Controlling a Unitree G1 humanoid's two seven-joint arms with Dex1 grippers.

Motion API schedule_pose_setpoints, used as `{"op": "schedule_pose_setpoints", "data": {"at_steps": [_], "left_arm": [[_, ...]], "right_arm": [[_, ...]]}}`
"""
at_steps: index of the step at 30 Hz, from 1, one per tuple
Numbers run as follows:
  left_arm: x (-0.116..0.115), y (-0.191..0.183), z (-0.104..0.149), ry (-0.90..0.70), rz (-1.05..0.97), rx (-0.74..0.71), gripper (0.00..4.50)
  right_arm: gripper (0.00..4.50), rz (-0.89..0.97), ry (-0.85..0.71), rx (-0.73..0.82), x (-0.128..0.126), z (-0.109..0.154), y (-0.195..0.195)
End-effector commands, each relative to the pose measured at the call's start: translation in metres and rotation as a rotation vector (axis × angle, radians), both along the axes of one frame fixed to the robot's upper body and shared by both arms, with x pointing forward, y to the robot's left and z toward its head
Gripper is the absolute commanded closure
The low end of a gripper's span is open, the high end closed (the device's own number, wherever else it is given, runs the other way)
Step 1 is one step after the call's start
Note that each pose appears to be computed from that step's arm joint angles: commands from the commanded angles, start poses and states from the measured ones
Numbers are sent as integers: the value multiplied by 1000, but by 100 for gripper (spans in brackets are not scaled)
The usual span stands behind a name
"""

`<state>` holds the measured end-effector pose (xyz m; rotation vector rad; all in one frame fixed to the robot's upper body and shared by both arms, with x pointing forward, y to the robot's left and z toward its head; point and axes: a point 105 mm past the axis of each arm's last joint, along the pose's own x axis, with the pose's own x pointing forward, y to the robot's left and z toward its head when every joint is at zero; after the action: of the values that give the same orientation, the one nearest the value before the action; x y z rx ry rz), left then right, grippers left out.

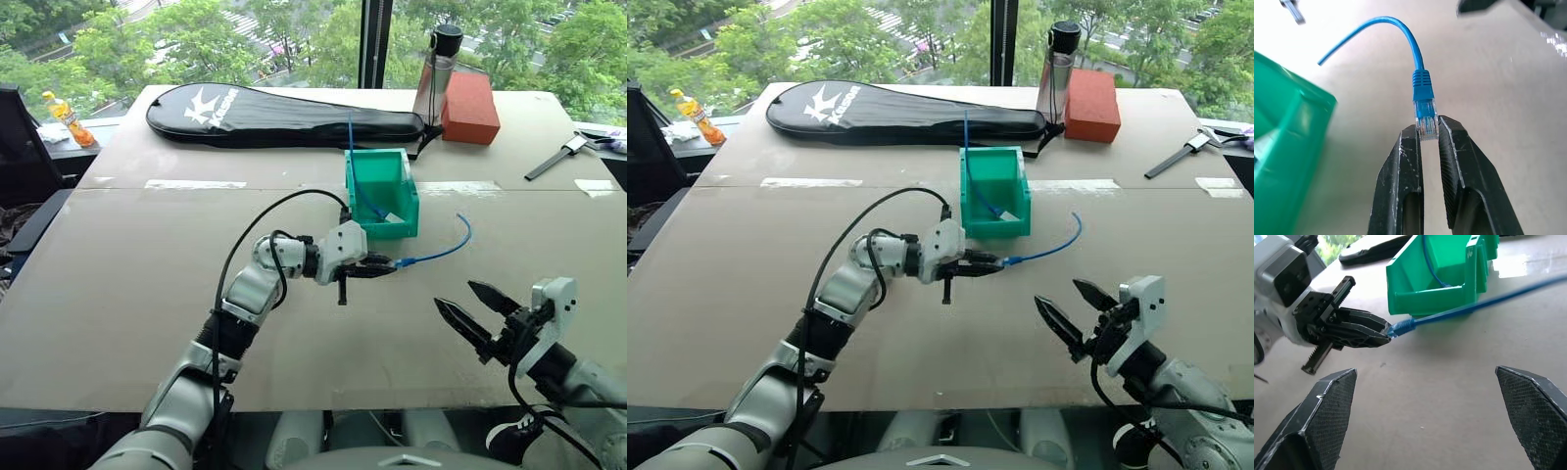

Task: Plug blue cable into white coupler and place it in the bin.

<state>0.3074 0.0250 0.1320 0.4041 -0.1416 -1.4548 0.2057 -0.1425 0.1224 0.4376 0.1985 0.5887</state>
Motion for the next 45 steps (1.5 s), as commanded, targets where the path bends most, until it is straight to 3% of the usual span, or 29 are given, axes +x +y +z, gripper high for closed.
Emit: {"op": "schedule_pose_setpoints", "data": {"at_steps": [1, 3, 4, 12, 21, 24, 29, 34, 38, 39, 45], "left_arm": [[-2, -5, 30, -142, -24, -110, 448], [-2, -5, 36, -192, -25, -137, 450], [-3, -6, 38, -205, -27, -151, 450], [-3, -6, 49, -278, -31, -185, 450], [-4, -5, 48, -290, -32, -169, 450], [-4, -5, 47, -292, -32, -167, 450], [-4, -4, 47, -293, -30, -167, 450], [-4, -2, 46, -283, -28, -165, 450], [-7, 7, 50, -165, -27, -214, 450], [-5, 14, 50, -144, -2, -218, 349], [-2, 94, 36, 70, 238, -164, 65]], "right_arm": [[25, 6, -6, 125, 4, 18, 18], [74, -20, -8, 193, 12, 24, 22], [121, -25, -8, 220, 15, 27, 24], [121, -45, -33, 385, 40, 48, 34], [121, -26, -53, 431, 51, 57, 40], [202, -21, -54, 430, 53, 57, 41], [445, -8, -57, 428, 53, 58, 42], [445, 11, -67, 427, 52, 60, 44], [445, 27, -78, 420, 51, 63, 45], [450, 36, -85, 416, 51, 64, 46], [450, 97, -84, 362, 53, 61, 49]]}}
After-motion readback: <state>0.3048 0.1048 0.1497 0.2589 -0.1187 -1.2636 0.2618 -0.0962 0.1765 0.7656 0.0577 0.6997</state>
